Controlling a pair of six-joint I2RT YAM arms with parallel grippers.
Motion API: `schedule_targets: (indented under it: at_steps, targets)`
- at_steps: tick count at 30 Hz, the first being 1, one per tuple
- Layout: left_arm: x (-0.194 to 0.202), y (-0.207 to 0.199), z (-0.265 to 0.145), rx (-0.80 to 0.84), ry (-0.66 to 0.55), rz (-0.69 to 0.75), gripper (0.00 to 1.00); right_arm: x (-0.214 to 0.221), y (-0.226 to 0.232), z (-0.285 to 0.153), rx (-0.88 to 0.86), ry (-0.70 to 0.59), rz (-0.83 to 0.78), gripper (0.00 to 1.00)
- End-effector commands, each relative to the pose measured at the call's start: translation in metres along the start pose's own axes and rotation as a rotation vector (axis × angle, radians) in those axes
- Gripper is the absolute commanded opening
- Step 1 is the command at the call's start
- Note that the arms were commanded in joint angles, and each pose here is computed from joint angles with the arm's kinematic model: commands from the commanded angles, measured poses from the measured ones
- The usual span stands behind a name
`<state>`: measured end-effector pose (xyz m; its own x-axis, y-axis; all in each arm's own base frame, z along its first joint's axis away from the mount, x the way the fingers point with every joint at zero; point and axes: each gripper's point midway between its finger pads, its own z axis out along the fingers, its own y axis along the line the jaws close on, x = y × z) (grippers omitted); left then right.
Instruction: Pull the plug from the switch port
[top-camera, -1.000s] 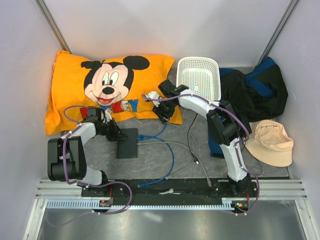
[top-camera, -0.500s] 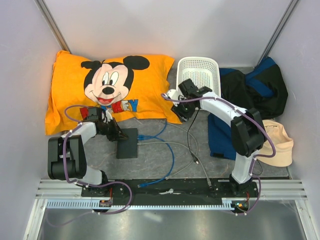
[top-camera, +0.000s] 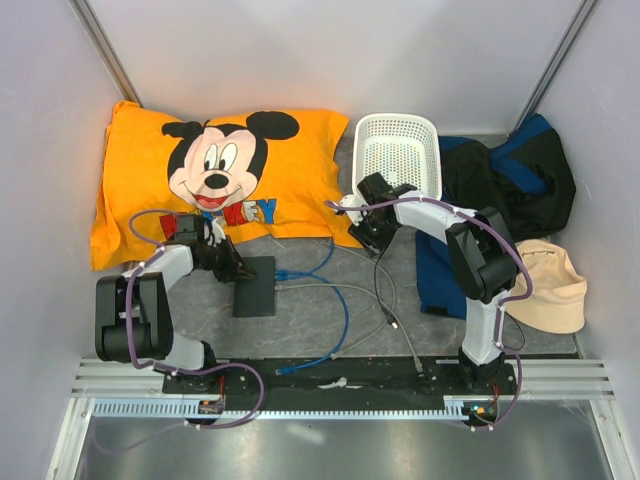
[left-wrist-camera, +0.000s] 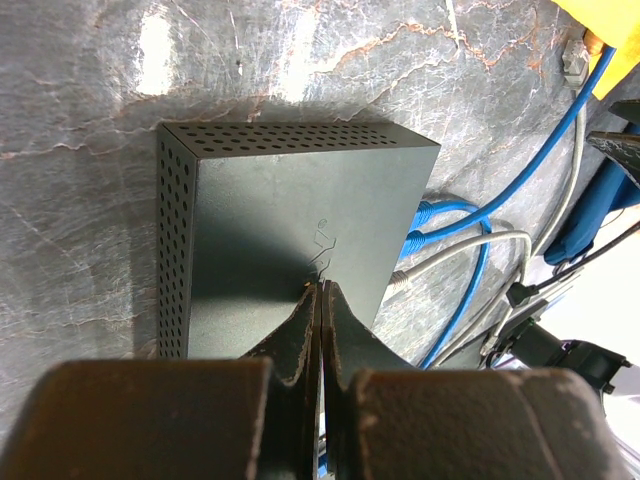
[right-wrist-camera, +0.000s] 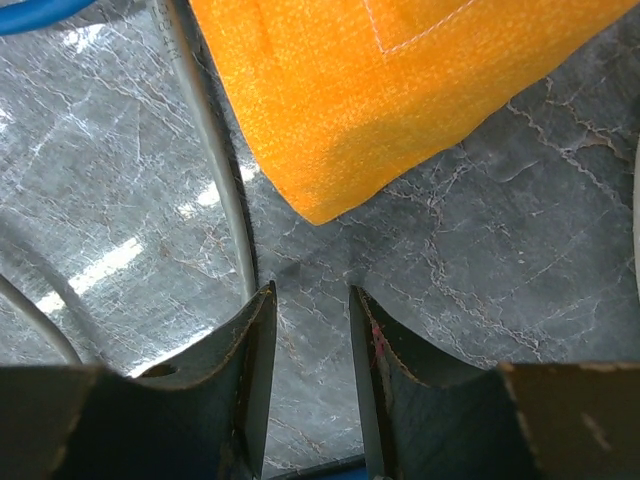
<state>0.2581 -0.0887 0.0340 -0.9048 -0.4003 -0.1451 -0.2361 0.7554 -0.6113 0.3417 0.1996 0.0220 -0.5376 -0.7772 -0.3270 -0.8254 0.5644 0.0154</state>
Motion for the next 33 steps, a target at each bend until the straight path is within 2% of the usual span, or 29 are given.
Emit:
schedule_targets:
  at_steps: [1,8,19,20,24,25,26,27,28,31,32,33]
  targets:
    - [0.006,0.042,0.005,-0.179,-0.018,0.052,0.02,-0.017,0.002,-0.012,-0.005,-0.067,-0.002,0.42]
    - [0.007,0.044,0.007,-0.183,-0.006,0.047,0.02,-0.015,0.023,-0.026,-0.084,-0.098,0.027,0.42]
    - [0.006,0.045,0.008,-0.188,-0.002,0.046,0.02,0.021,0.02,0.008,-0.072,0.046,0.041,0.42]
    - [0.006,0.045,0.008,-0.188,-0.002,0.044,0.02,0.021,0.019,0.009,-0.07,0.05,0.032,0.37]
    - [0.006,0.045,0.008,-0.185,-0.004,0.045,0.02,0.027,0.022,0.011,-0.077,0.064,0.001,0.29]
    - [0.007,0.045,0.008,-0.187,0.0,0.043,0.02,0.03,0.023,0.012,-0.081,0.075,-0.007,0.15]
    - [0.006,0.044,0.008,-0.184,-0.002,0.046,0.02,0.031,0.024,0.009,-0.076,0.078,-0.02,0.05]
    - [0.006,0.045,0.009,-0.184,-0.002,0.046,0.02,0.027,0.023,0.004,-0.066,0.06,-0.024,0.0]
    - [0.007,0.045,0.009,-0.184,0.001,0.043,0.03,0.022,0.022,-0.003,-0.059,0.033,-0.03,0.0]
    - [0.007,0.045,0.009,-0.184,0.005,0.041,0.03,-0.025,0.025,-0.062,-0.045,-0.212,-0.068,0.0]
    - [0.007,0.046,0.01,-0.186,0.006,0.04,0.03,-0.043,0.025,-0.1,-0.007,-0.328,-0.091,0.0]
    - [0.007,0.046,0.01,-0.186,0.007,0.041,0.03,-0.053,0.022,-0.118,0.018,-0.383,-0.093,0.0]
